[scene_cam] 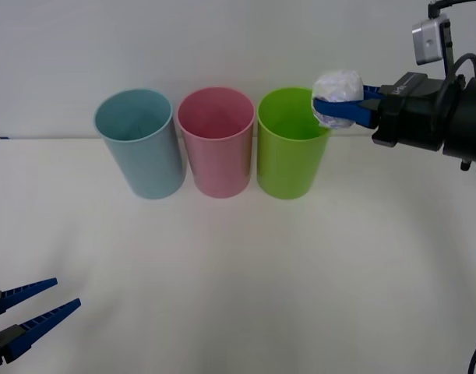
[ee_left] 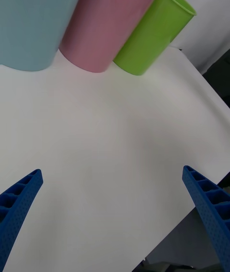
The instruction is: Put cans in the blue bin and PET bottles in the pink bin and trash in the green bin.
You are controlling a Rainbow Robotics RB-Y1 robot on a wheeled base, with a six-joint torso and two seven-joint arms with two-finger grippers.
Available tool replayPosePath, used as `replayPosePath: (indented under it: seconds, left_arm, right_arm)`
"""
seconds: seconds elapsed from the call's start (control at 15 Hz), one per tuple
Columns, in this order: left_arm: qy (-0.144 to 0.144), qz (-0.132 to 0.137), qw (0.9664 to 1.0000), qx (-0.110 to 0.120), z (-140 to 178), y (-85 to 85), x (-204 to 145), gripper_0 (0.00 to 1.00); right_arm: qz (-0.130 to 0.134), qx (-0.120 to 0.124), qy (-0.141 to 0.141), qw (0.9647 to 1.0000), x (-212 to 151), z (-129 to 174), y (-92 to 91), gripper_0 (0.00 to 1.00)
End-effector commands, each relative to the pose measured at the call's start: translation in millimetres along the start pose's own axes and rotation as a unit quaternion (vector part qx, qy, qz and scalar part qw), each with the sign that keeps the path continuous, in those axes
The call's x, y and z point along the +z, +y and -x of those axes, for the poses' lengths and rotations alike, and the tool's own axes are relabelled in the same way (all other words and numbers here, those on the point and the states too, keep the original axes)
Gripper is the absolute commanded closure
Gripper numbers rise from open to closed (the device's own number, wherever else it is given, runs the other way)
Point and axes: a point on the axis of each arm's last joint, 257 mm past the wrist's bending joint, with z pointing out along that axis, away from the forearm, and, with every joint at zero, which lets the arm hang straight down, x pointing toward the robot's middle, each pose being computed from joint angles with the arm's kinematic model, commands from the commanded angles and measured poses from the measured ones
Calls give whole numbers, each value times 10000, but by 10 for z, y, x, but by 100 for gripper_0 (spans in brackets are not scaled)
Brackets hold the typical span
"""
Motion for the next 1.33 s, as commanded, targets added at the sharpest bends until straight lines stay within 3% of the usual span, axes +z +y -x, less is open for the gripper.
replayPosePath:
  seconds: [0.07, 0.4, 0.53, 0.8, 1.07, 1.33]
  left_arm:
    - [0, 0, 10000, 0, 0, 0, 0, 0]
    - [0, 0, 10000, 0, 0, 0, 0, 0]
    - [0, 0, 10000, 0, 0, 0, 0, 0]
    - [0, 0, 10000, 0, 0, 0, 0, 0]
    - [0, 0, 10000, 0, 0, 0, 0, 0]
    - [0, 0, 10000, 0, 0, 0, 0, 0]
  right_arm:
    - [-146, -125, 3, 9998, 137, 207, -153, 100]
    - [-435, -74, 375, 9983, 578, 241, -338, 100]
    - [-612, 160, 562, 9964, 698, 170, -416, 100]
    - [-852, 124, 749, 9935, 903, 113, -598, 100]
    - [-1120, 39, 1033, 9883, 1049, -36, -744, 100]
    - [-1187, 114, 1243, 9850, 1149, -210, -820, 100]
